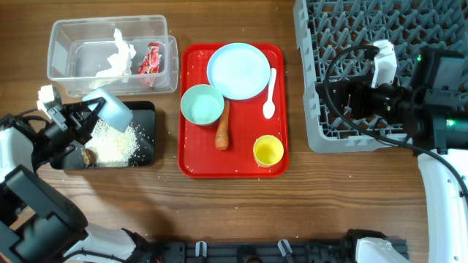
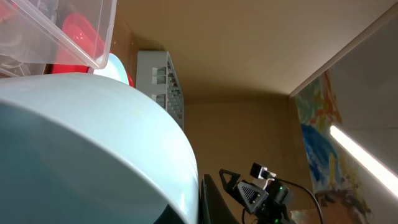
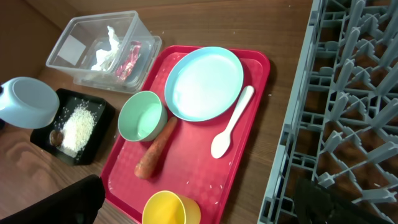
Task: Sort waste into correct bins and load items into the dishwasher rack
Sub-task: 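Tip the blue bowl over the black tray to pour out the rice, then set the blue bowl back on the red tray and grasp the yellow cup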
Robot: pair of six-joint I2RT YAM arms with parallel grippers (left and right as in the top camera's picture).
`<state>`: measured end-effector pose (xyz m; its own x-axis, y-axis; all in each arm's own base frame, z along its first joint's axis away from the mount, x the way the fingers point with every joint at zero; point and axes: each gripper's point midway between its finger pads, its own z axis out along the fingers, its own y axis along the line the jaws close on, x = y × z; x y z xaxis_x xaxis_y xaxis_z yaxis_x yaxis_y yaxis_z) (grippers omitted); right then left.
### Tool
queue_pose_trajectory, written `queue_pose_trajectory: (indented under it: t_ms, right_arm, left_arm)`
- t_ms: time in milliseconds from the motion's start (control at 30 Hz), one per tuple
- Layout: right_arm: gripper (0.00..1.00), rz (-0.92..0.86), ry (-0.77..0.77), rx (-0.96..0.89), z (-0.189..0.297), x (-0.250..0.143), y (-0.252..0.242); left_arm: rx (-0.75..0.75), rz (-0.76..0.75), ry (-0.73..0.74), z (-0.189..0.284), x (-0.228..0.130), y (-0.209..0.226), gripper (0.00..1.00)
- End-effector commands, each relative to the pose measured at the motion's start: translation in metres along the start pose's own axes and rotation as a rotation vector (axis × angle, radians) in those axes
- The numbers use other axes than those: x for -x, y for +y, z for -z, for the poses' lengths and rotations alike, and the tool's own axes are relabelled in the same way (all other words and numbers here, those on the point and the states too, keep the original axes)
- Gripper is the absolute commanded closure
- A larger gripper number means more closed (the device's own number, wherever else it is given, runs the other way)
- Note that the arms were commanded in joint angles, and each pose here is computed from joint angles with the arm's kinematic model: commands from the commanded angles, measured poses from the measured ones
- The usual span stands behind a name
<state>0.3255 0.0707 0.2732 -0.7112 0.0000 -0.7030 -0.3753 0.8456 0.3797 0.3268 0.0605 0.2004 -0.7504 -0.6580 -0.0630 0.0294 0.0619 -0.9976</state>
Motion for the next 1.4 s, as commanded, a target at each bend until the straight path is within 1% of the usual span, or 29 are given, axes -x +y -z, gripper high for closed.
queue_pose_trajectory:
  t_ms: [0, 100, 167, 200, 300, 333, 433, 533, 700, 800, 933, 1000, 1100, 1267, 1367]
  right_arm:
    - [0.00, 0.005, -0.004, -0.007, 0.000, 0.004, 0.000]
    - [0.00, 0.005, -0.002, -0.030, 0.000, 0.004, -0.004]
    - [0.00, 0.004, 0.000, -0.048, 0.000, 0.003, -0.007]
    - [0.00, 0.005, -0.001, -0.050, 0.000, 0.004, -0.008]
    - [0.00, 0.006, -0.001, -0.056, 0.000, 0.004, -0.009]
    - [0.00, 0.006, -0.001, -0.056, 0.000, 0.004, -0.009]
    - [0.00, 0.005, -0.001, -0.056, 0.000, 0.004, -0.009]
    - [0.00, 0.003, -0.001, -0.055, 0.000, 0.004, -0.009]
    - [0.00, -0.003, 0.006, -0.055, 0.000, 0.002, -0.008]
    - [0.00, -0.004, 0.006, -0.054, 0.000, 0.002, -0.008]
    - [0.00, -0.004, 0.006, -0.055, 0.000, 0.002, -0.008]
    - [0.00, -0.004, 0.006, -0.055, 0.000, 0.002, -0.008]
    - [0.00, -0.004, 0.006, -0.055, 0.000, 0.002, -0.008]
    - [0.00, -0.004, 0.006, -0.054, 0.000, 0.002, -0.008]
    - [0.00, -0.004, 0.006, -0.054, 0.000, 0.002, -0.008]
  left_arm:
    - [-0.033, 0.005, -0.003, -0.001, 0.000, -0.006, 0.96]
    - [-0.035, -0.023, 0.031, -0.011, -0.007, -0.011, 0.96]
    - [-0.007, -0.145, 0.101, -0.027, -0.023, -0.014, 0.96]
    - [0.062, -0.237, 0.184, -0.042, -0.039, -0.008, 0.96]
    - [0.226, -0.330, 0.350, -0.064, -0.069, 0.016, 0.96]
    - [0.288, -0.360, 0.426, -0.073, -0.084, 0.027, 0.96]
    - [0.391, -0.391, 0.575, -0.095, -0.115, 0.045, 0.96]
    - [0.536, -0.424, 0.670, -0.114, -0.137, 0.065, 0.96]
    - [0.820, -0.489, 0.745, -0.123, -0.162, 0.096, 0.96]
    - [0.930, -0.504, 0.754, -0.124, -0.173, 0.105, 0.96]
    - [1.074, -0.583, 0.767, -0.126, -0.189, 0.115, 0.96]
    - [1.107, -0.621, 0.772, -0.130, -0.197, 0.116, 0.96]
    - [1.116, -0.685, 0.808, -0.137, -0.211, 0.119, 0.96]
    - [1.162, -0.713, 0.848, -0.140, -0.225, 0.133, 0.95]
    - [1.177, -0.707, 0.879, -0.139, -0.231, 0.141, 0.89]
